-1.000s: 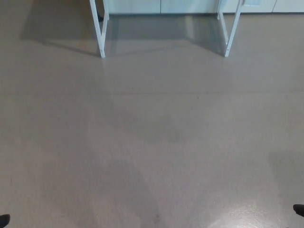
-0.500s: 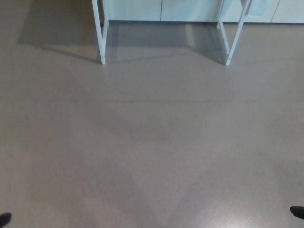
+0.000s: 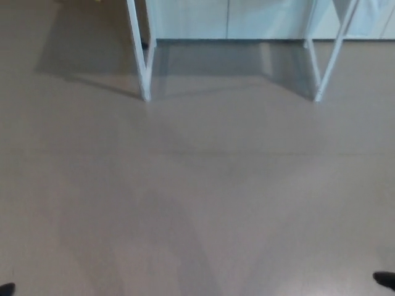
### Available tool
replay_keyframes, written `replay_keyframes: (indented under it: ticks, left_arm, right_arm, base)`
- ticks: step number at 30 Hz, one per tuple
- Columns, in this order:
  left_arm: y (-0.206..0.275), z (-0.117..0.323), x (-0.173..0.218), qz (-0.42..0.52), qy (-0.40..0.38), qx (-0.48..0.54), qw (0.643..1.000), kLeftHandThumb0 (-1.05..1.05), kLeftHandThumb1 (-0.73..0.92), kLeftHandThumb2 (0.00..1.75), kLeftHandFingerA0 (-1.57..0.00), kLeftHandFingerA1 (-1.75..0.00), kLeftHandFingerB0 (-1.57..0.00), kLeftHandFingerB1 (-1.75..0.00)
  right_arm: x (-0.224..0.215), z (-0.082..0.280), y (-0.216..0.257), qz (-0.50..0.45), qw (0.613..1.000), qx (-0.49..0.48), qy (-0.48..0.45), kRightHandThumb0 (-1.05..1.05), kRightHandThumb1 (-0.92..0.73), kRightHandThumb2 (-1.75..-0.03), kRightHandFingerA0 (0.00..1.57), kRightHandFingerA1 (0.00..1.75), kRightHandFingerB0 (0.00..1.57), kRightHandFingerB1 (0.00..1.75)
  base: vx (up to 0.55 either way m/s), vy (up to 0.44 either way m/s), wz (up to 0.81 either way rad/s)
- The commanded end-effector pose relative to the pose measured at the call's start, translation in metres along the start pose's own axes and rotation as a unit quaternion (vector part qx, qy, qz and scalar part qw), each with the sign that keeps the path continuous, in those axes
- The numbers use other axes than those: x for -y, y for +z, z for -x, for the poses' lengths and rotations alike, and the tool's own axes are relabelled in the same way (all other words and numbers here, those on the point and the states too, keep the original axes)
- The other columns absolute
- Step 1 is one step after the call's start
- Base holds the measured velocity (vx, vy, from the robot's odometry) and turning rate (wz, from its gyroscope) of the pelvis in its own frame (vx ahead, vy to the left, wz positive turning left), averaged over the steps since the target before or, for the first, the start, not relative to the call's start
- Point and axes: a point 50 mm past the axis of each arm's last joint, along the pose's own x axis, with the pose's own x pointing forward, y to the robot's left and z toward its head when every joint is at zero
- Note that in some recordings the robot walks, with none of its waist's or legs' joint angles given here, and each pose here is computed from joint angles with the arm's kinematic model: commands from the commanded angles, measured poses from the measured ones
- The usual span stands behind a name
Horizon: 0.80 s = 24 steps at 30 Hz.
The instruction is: The robot walk towards a table in front and uses its left hand to pick up the pot from the base and places it on the table
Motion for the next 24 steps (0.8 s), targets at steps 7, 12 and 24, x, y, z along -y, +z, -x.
replay_keyframes:
  ticks: [7,12,24]
  left_arm:
    - [-0.005,0.007,-0.007,-0.023,0.009,-0.001,1.0,-0.25,0.55,0.57,-0.41,-0.34,-0.29,-0.31]
    - [-0.007,0.01,-0.009,-0.027,0.009,-0.003,1.0,-0.27,0.56,0.58,-0.41,-0.35,-0.29,-0.31]
    - [-0.015,0.013,-0.009,-0.052,0.011,-0.013,0.998,-0.35,0.46,0.64,-0.4,-0.4,-0.31,-0.38]
  right_arm:
    - [0.002,0.003,-0.003,0.023,1.0,0.0,0.004,-0.66,-0.37,-0.75,0.7,0.53,0.44,0.45]
    - [-0.001,0.002,-0.003,0.02,1.0,0.0,0.01,-0.7,-0.39,-0.74,0.75,0.53,0.48,0.45]
    - [-0.003,0.006,-0.01,0.014,1.0,-0.013,0.022,-0.65,-0.4,-0.75,0.76,0.56,0.47,0.47]
  base:
    - [0.26,-0.057,-0.04]
    - [0.3,0.122,-0.2]
    - [0.28,0.048,0.0]
